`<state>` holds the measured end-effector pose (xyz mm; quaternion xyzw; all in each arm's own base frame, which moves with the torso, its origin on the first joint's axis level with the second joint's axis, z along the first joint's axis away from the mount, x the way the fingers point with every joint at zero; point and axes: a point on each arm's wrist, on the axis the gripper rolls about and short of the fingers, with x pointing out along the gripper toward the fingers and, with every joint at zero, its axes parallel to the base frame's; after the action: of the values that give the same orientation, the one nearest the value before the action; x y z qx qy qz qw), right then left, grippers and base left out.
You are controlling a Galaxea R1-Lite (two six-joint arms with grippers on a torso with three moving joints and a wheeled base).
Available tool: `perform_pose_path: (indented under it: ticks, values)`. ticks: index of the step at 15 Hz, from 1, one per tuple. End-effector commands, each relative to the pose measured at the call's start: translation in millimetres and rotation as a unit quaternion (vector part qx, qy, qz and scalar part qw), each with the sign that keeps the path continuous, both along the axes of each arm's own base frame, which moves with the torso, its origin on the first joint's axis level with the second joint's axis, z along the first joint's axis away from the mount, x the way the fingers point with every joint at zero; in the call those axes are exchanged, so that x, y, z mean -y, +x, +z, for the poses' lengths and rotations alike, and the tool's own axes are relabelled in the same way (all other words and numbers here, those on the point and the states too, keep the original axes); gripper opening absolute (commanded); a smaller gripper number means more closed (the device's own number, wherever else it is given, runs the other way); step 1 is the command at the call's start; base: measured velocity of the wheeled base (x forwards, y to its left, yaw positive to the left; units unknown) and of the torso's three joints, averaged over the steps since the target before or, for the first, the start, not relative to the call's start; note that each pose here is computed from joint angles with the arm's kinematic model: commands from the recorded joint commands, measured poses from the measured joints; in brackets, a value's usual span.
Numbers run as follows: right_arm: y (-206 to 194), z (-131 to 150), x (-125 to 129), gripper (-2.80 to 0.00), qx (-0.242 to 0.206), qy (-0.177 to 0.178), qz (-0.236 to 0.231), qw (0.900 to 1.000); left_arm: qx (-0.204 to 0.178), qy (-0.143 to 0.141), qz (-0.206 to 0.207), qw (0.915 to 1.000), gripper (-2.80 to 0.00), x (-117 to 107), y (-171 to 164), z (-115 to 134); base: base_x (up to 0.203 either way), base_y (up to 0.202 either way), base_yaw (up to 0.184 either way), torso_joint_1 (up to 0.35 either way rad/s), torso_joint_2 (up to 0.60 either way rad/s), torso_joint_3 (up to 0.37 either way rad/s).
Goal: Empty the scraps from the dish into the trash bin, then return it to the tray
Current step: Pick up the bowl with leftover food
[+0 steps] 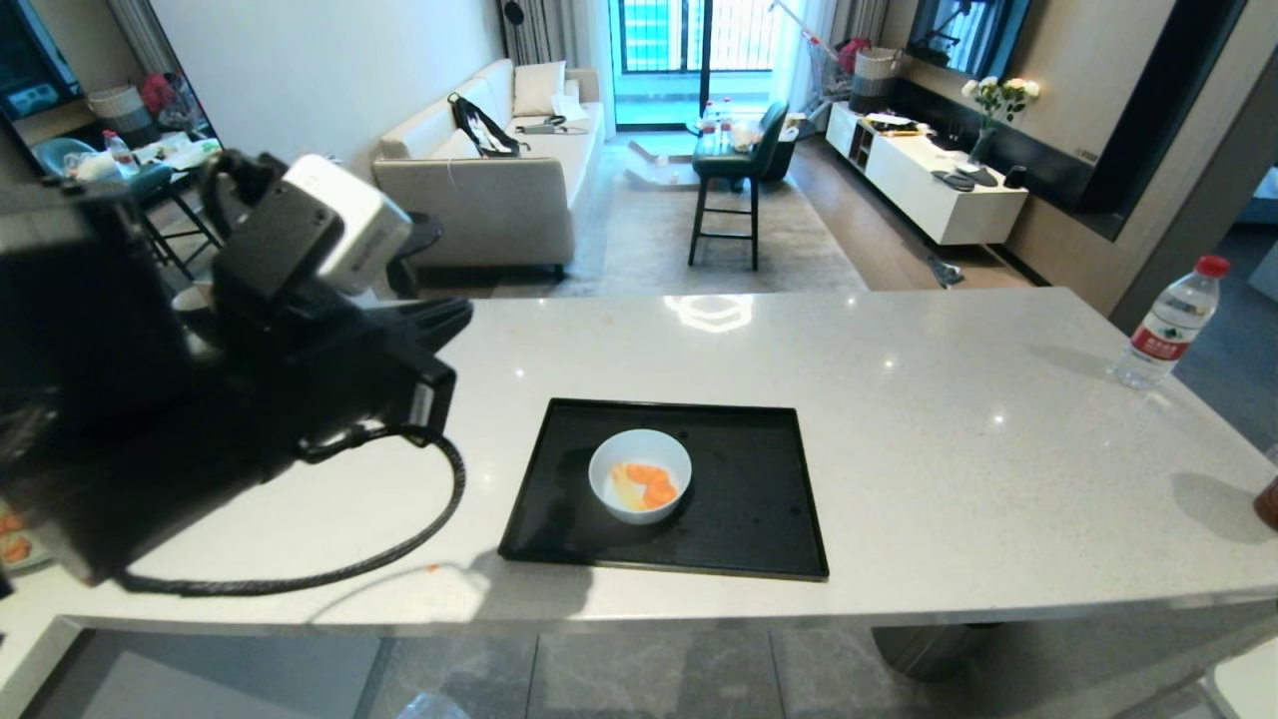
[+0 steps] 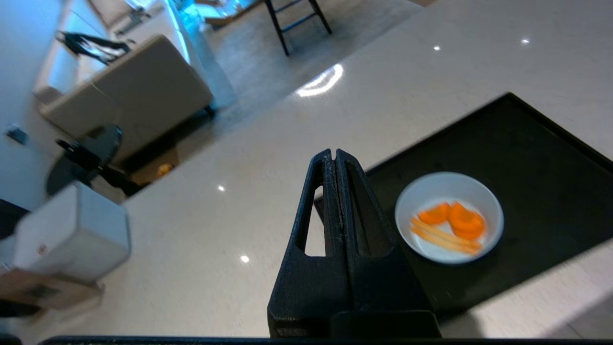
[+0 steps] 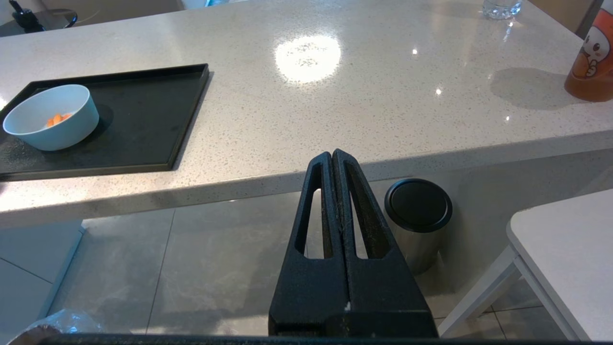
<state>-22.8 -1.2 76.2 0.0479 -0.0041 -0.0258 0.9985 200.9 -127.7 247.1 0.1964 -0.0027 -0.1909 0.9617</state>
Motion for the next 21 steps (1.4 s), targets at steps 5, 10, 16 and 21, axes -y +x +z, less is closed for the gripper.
perform_pose_path:
  ticks: [5,10,16,21]
  values:
    - [0,0,0,-2.8,0.0,0.0,0.0,1.0,0.045,0.078,0.035,0.9953,-2.8,35,81,-15,0.0,0.0,0.0,0.0,0.0,0.0]
    - [0,0,0,-2.8,0.0,0.0,0.0,1.0,-0.052,0.147,0.056,0.9863,-2.8,22,105,-27,0.0,0.0,0.0,0.0,0.0,0.0]
    - [0,0,0,-2.8,0.0,0.0,0.0,1.0,-0.128,0.18,0.067,0.973,-2.8,15,126,-49,0.0,0.0,0.0,0.0,0.0,0.0]
    - [0,0,0,-2.8,0.001,0.0,0.0,1.0,-0.217,0.209,0.057,0.9517,-2.8,16,128,-57,0.0,0.0,0.0,0.0,0.0,0.0]
